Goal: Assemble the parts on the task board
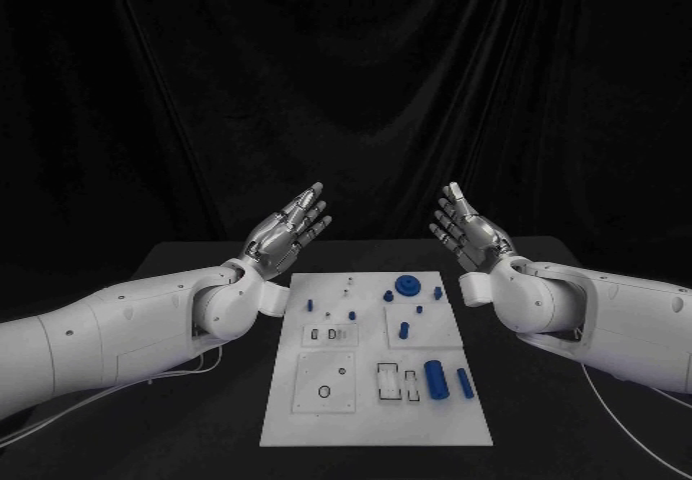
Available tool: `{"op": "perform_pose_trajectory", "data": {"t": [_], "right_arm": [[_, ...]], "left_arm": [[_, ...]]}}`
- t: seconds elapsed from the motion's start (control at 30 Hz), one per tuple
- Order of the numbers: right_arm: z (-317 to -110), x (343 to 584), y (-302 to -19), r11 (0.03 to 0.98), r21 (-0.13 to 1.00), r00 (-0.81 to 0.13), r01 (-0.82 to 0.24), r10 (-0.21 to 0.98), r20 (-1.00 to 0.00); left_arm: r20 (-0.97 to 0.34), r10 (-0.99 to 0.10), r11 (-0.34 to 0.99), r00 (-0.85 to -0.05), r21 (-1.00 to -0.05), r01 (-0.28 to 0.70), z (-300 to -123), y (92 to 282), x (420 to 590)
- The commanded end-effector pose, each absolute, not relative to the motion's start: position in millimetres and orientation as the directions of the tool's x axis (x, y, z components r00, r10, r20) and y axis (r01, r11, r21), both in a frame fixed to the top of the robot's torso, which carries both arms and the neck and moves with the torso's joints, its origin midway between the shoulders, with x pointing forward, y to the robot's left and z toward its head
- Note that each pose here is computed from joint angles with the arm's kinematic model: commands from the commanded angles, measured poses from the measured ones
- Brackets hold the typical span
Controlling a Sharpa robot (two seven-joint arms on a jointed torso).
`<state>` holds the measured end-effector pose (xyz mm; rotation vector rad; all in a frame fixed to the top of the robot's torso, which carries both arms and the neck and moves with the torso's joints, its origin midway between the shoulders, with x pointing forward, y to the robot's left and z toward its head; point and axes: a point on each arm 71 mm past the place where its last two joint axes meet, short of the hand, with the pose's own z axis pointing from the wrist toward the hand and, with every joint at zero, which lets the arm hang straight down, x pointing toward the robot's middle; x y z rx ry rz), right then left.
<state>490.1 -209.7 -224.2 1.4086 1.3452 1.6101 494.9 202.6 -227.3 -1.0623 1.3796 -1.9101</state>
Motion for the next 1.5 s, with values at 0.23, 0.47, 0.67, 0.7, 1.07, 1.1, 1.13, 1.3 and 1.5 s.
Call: {"op": "perform_pose_trajectory", "data": {"t": [0.23, 0.47, 0.67, 0.7, 1.07, 1.1, 1.13, 1.3, 1.5], "right_arm": [[-198, 495, -207, -0.131, 0.981, -0.449, 0.143, 0.875, 0.182], [-165, 506, -211, 0.101, 0.989, -0.523, 0.112, 0.852, -0.028], [-142, 516, -215, 0.377, 0.926, -0.525, -0.021, 0.784, -0.331], [-137, 517, -216, 0.444, 0.892, -0.513, -0.079, 0.749, -0.418], [-120, 514, -200, 0.79, 0.172, -0.181, -0.589, 0.078, -0.98], [-120, 512, -197, 0.781, 0.054, -0.114, -0.622, -0.023, -0.993], [-120, 511, -195, 0.774, 0.006, -0.085, -0.633, -0.062, -0.994], [-120, 506, -187, 0.712, -0.215, 0.065, -0.669, -0.232, -0.971], [-121, 503, -182, 0.672, -0.301, 0.129, -0.677, -0.294, -0.947]], "left_arm": [[0.248, -0.763, -0.354, -0.597, -0.933, 0.064, -217.9, 212.9, 489.4], [0.247, -0.776, -0.339, -0.58, -0.939, 0.054, -216.2, 227.9, 481.6], [0.241, -0.786, -0.337, -0.569, -0.939, 0.068, -207.6, 236.7, 475.0], [0.24, -0.786, -0.338, -0.57, -0.939, 0.071, -205.0, 237.1, 474.3], [0.208, -0.779, -0.332, -0.592, -0.937, 0.107, -180.4, 236.6, 472.0], [0.195, -0.778, -0.325, -0.598, -0.938, 0.117, -176.7, 236.1, 471.6], [0.191, -0.777, -0.323, -0.599, -0.939, 0.12, -175.7, 235.9, 471.5], [0.168, -0.775, -0.316, -0.609, -0.938, 0.143, -169.4, 234.0, 471.0], [0.161, -0.774, -0.311, -0.613, -0.939, 0.147, -167.1, 235.0, 470.1]]}}
